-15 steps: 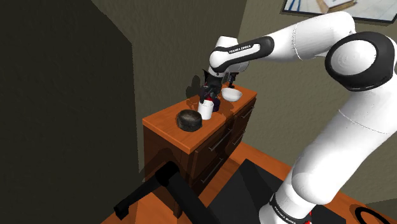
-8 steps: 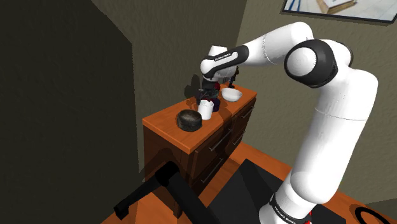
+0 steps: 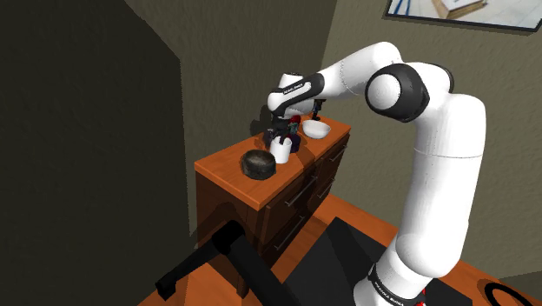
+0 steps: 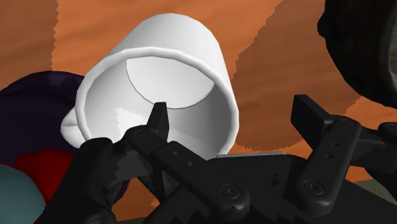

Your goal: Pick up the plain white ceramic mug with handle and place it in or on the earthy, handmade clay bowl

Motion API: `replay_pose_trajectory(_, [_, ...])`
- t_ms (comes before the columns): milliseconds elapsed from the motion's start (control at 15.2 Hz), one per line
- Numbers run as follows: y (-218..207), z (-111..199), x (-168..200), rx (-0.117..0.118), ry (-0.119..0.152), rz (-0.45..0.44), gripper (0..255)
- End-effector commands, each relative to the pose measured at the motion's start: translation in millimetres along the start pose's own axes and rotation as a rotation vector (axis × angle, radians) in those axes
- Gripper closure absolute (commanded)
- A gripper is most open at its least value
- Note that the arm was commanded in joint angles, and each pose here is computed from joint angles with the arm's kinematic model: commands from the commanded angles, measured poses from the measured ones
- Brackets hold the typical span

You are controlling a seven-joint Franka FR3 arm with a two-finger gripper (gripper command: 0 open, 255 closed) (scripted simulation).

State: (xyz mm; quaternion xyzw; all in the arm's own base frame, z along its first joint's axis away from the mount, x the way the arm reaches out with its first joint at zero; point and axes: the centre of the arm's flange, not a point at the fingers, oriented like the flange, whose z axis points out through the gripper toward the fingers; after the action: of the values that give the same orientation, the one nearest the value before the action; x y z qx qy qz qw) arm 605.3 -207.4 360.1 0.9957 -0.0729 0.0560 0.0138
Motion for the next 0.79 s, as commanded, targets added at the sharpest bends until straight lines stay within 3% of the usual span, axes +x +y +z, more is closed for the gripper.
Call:
replay_pose_trajectory(0, [1.0, 10.9, -0.4, 0.0, 0.0, 0.0, 0])
replay_pose_trajectory(528, [1.0, 13.9, -0.4, 0.0, 0.0, 0.0, 0])
replay_pose_trajectory(594, [1.0, 13.9, -0.4, 0.0, 0.0, 0.0, 255])
replay_pose_trajectory(726, [1.0, 13.9, -0.4, 0.0, 0.0, 0.0, 255])
